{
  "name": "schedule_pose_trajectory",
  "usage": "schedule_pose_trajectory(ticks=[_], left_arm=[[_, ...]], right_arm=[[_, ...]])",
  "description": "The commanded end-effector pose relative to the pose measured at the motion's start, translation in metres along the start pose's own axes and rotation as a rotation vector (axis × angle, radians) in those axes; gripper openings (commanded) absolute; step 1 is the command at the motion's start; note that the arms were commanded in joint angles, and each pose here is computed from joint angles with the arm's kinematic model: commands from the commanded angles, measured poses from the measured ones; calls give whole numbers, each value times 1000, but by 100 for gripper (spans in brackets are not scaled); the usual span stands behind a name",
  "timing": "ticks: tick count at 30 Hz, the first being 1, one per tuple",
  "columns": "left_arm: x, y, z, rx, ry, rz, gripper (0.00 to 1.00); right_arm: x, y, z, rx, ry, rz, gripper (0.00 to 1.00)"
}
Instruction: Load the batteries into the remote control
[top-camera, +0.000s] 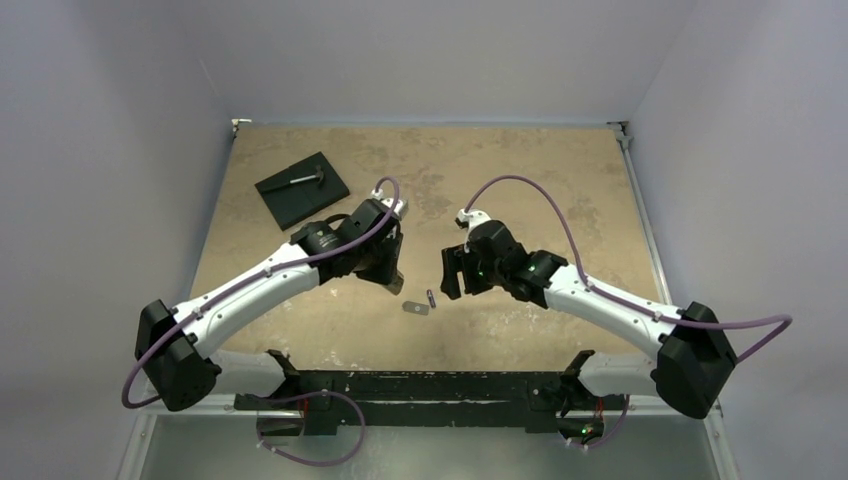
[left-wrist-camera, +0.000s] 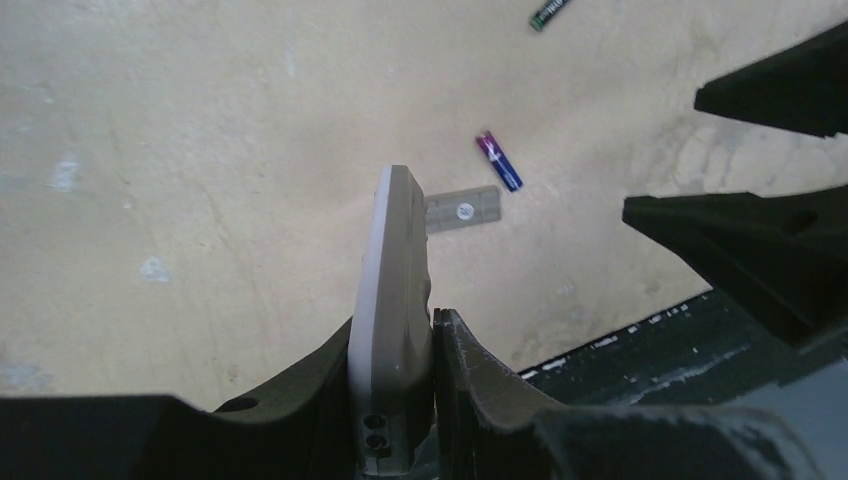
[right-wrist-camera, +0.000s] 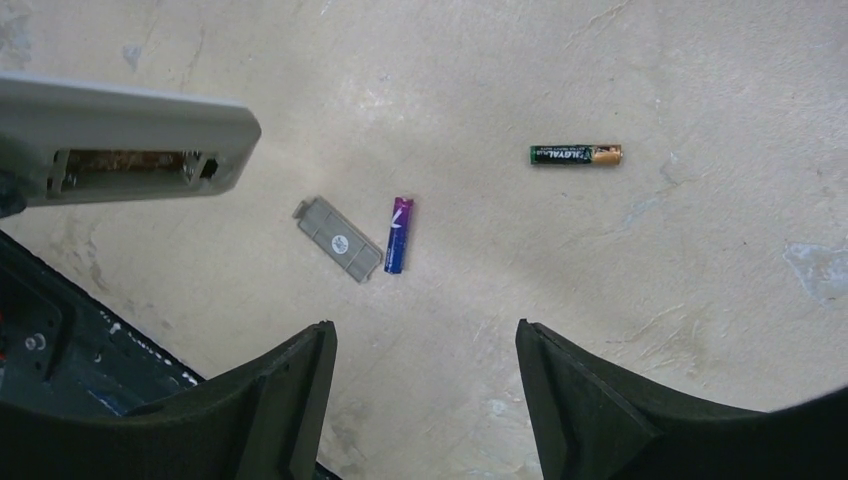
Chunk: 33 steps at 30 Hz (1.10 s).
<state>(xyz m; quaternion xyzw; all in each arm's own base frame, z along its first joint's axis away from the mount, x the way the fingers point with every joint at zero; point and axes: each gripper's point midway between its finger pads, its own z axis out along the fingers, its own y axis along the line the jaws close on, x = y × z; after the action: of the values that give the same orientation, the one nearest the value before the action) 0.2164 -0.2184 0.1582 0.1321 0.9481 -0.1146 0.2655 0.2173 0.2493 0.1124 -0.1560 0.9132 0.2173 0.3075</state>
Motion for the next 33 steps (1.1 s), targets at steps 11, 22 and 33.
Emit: schedule_pose_trajectory(ticks=[11, 22, 33], left_arm=[[59, -44, -8, 407, 103, -174, 0], [68, -52, -5, 587, -6, -343, 0], [86, -38, 21, 611, -43, -448, 0]], right_arm=[[0, 2, 4, 23, 47, -107, 64], [7, 12, 15, 8, 80, -135, 61], [12, 17, 29, -9, 103, -149, 56]])
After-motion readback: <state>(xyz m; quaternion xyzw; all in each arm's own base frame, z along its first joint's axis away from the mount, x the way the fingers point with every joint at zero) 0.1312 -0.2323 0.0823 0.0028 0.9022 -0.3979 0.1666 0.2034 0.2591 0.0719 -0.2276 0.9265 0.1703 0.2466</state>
